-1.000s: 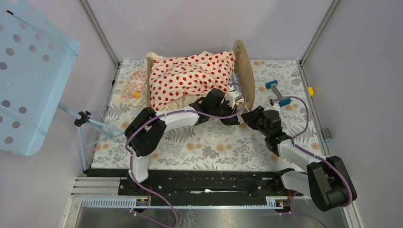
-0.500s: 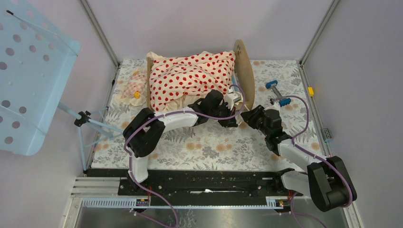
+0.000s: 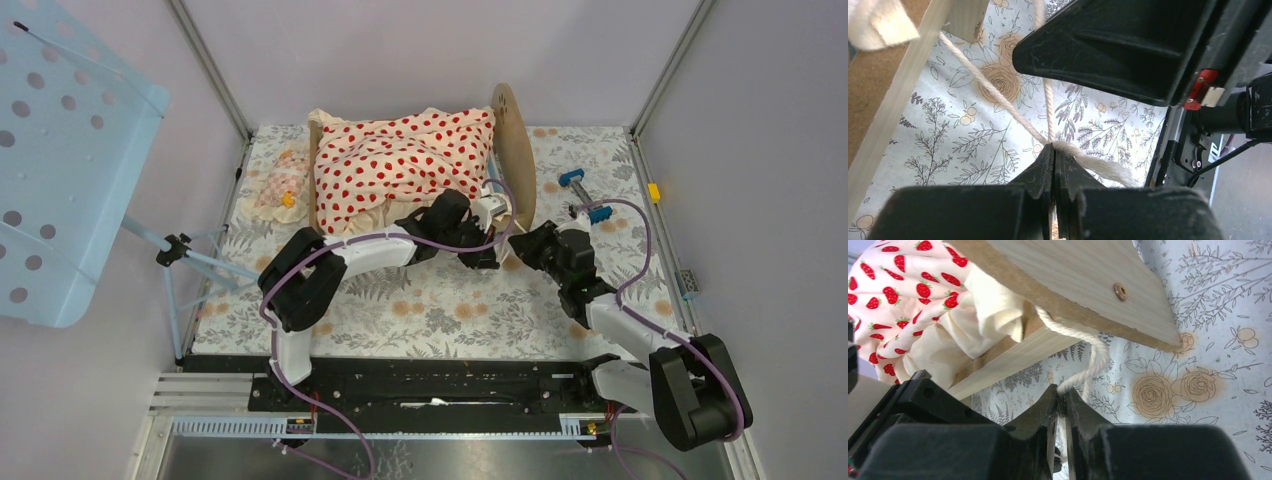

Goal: Set up the pet bed
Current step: Tie the ropes to the bed frame.

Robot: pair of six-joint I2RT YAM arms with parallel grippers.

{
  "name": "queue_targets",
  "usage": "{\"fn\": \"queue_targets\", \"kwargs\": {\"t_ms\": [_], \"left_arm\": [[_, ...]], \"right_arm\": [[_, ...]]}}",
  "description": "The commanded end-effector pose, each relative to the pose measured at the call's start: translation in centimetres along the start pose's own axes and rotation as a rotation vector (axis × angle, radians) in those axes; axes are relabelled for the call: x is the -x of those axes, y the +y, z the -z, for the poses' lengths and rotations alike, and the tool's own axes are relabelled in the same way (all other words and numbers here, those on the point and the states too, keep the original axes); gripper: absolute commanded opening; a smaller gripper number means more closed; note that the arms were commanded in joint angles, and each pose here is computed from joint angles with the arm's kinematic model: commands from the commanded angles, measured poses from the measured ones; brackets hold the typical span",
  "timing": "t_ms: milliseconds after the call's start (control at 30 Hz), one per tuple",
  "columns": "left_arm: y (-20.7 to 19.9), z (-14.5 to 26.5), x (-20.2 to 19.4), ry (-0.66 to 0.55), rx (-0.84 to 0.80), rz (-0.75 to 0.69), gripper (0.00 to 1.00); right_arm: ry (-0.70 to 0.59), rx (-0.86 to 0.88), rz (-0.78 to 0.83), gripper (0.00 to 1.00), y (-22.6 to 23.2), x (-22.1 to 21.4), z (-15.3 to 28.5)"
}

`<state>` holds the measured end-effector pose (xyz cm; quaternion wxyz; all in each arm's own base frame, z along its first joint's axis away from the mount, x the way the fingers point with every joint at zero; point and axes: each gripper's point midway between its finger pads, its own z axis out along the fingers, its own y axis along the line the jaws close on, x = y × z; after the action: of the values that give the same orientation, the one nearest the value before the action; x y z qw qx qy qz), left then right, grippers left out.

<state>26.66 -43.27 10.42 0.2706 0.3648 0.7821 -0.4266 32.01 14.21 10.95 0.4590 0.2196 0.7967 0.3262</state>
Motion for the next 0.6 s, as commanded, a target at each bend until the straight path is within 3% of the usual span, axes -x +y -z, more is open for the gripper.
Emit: {"fn": "queue_targets", "kwargs": {"t_ms": [0, 567], "left_arm": [[-1.1, 0.8, 3.5, -0.065, -0.021, -0.033, 0.00], [1.2, -0.8, 6.1, -0.103, 0.016, 0.059, 0.00]], "right_arm": [[-0.051, 0.076, 0.089, 0.16, 1.8, 1.6, 0.8], [-0.060, 0.135, 0.245, 0.11, 2.0, 1.2, 3.0]]}}
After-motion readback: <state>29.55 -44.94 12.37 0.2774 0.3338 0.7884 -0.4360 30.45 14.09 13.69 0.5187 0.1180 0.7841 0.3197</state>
